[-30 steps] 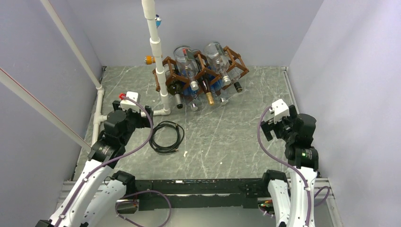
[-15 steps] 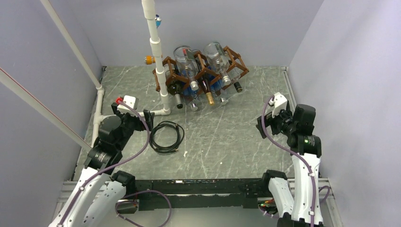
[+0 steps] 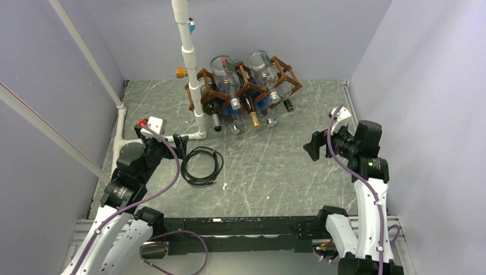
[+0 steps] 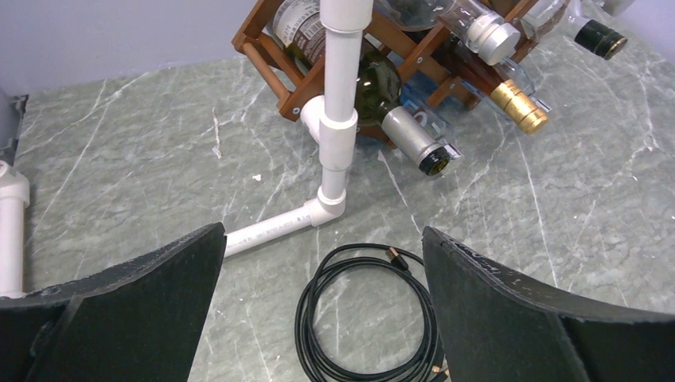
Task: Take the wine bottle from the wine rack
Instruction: Pick up the wine bottle from the wine rack.
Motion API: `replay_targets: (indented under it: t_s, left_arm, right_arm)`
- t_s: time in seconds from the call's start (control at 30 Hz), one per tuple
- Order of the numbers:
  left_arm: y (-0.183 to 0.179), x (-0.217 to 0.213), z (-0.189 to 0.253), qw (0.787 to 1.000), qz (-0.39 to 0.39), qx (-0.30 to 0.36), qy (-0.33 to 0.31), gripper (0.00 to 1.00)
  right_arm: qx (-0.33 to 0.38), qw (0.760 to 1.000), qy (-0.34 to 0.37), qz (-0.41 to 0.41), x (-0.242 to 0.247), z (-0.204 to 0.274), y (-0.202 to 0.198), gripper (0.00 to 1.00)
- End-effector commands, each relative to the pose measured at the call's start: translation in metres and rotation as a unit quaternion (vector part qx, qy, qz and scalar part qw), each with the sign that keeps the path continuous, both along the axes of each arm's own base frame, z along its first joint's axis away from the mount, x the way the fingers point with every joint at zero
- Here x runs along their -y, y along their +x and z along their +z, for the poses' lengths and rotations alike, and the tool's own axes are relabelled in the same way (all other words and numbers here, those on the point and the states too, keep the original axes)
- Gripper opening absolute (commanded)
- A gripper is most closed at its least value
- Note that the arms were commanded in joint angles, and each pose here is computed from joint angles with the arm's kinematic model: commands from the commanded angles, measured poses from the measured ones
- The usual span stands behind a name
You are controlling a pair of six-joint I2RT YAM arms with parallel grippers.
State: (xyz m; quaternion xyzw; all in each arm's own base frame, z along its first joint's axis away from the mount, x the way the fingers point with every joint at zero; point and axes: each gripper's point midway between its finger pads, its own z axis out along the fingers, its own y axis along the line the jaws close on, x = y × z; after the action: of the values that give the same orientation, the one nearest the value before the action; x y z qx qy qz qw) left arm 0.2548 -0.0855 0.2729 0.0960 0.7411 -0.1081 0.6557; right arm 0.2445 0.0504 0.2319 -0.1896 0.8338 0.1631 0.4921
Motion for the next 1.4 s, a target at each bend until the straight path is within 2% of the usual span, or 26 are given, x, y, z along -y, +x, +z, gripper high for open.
replay_targets:
  t_s: [0.0, 0.23, 0.47, 0.57, 0.63, 0.83, 1.13, 1.37]
  left_arm:
    - [-0.001, 0.013, 0.015, 0.999, -0.03, 0.021, -0.028, 0.99]
    - [-0.003, 0.027, 0.019, 0.996, -0.053, 0.008, -0.073, 0.99]
    - [-0.016, 0.038, 0.003, 0.986, -0.063, -0.079, -0.132, 0.99]
    - [-0.021, 0.044, -0.002, 0.98, -0.07, -0.107, -0.154, 0.99]
    - [-0.024, 0.048, 0.002, 0.976, -0.08, -0.112, -0.167, 0.99]
    - [-0.031, 0.064, 0.014, 0.966, -0.12, -0.118, -0.197, 0.99]
    - [-0.032, 0.082, 0.021, 0.969, -0.128, -0.123, -0.174, 0.99]
    - [-0.028, 0.093, 0.014, 0.981, -0.072, -0.137, -0.115, 0.99]
  right_arm:
    - [0.055, 0.998, 0.024, 0.011, -0.007, 0.02, 0.006, 1.0]
    - [0.06, 0.997, 0.026, 0.031, -0.01, 0.018, 0.014, 1.0]
    - [0.054, 0.997, 0.025, 0.041, -0.01, 0.003, 0.02, 1.0]
    - [0.051, 0.994, 0.03, 0.096, -0.023, -0.006, 0.012, 1.0]
    - [0.048, 0.99, 0.038, 0.129, -0.029, -0.009, 0.004, 1.0]
    - [0.046, 0.992, 0.042, 0.112, -0.028, -0.012, -0.001, 1.0]
    - [0.05, 0.992, 0.035, 0.11, -0.026, -0.014, -0.003, 1.0]
    - [0.051, 0.993, 0.029, 0.099, -0.021, -0.018, 0.0, 1.0]
